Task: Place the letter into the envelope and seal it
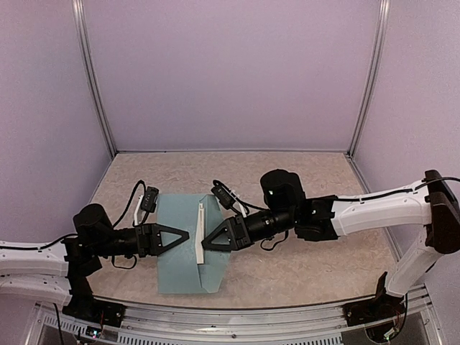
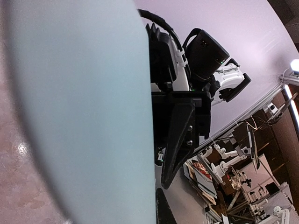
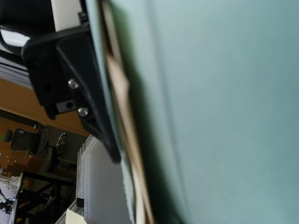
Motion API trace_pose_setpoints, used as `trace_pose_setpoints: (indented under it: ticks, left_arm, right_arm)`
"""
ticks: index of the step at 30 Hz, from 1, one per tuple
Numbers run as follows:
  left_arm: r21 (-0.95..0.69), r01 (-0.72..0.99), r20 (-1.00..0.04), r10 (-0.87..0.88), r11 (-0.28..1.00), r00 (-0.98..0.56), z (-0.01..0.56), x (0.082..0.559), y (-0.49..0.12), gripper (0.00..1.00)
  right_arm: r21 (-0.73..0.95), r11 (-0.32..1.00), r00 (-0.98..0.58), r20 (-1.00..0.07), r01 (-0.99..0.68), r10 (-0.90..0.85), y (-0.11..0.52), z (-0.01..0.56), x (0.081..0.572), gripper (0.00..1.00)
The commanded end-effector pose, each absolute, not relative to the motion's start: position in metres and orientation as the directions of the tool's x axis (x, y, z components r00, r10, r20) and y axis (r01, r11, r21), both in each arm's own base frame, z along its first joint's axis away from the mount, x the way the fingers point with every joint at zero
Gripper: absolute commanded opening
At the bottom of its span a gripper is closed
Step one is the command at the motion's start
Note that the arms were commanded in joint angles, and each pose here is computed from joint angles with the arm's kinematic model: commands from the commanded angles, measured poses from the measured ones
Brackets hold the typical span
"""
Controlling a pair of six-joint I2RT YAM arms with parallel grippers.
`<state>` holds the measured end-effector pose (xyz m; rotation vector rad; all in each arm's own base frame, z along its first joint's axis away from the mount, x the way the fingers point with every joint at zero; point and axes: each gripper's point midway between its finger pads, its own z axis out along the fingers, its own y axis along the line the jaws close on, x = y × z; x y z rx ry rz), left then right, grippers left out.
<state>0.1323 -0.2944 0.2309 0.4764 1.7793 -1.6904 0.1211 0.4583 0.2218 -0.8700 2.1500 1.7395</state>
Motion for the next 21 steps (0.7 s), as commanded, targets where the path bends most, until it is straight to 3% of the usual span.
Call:
trace_pose_setpoints:
  ticks: [1, 7, 10, 21]
  left_arm:
    - [-0.731, 0.681, -0.678, -0.17, 0.048, -0.716, 0.248, 0.125, -0.294, 0.0]
    - [-0.729, 0.684, -0.68, -0.171, 0.044, -0.713, 0.25, 0.125, -0.295, 0.0]
    - [-0.73, 0.682, -0.679, -0.17, 0.045, -0.714, 0.249, 0.125, -0.295, 0.0]
    - [-0.737, 0.674, -0.672, -0.161, 0.052, -0.723, 0.243, 0.125, -0.3, 0.08]
  right_arm:
    - [0.805, 0.122, -0.799, -0.535, -0.581, -0.274, 0.462, 0.22, 0.126, 0.21]
    - [0.808, 0.075, -0.789, -0.545, -0.585, -0.283, 0.47, 0.225, 0.124, 0.12]
    - [0.808, 0.06, -0.786, -0.548, -0.586, -0.288, 0.472, 0.225, 0.122, 0.0]
    - [0.796, 0.024, -0.766, -0.573, -0.605, -0.29, 0.48, 0.234, 0.119, 0.0]
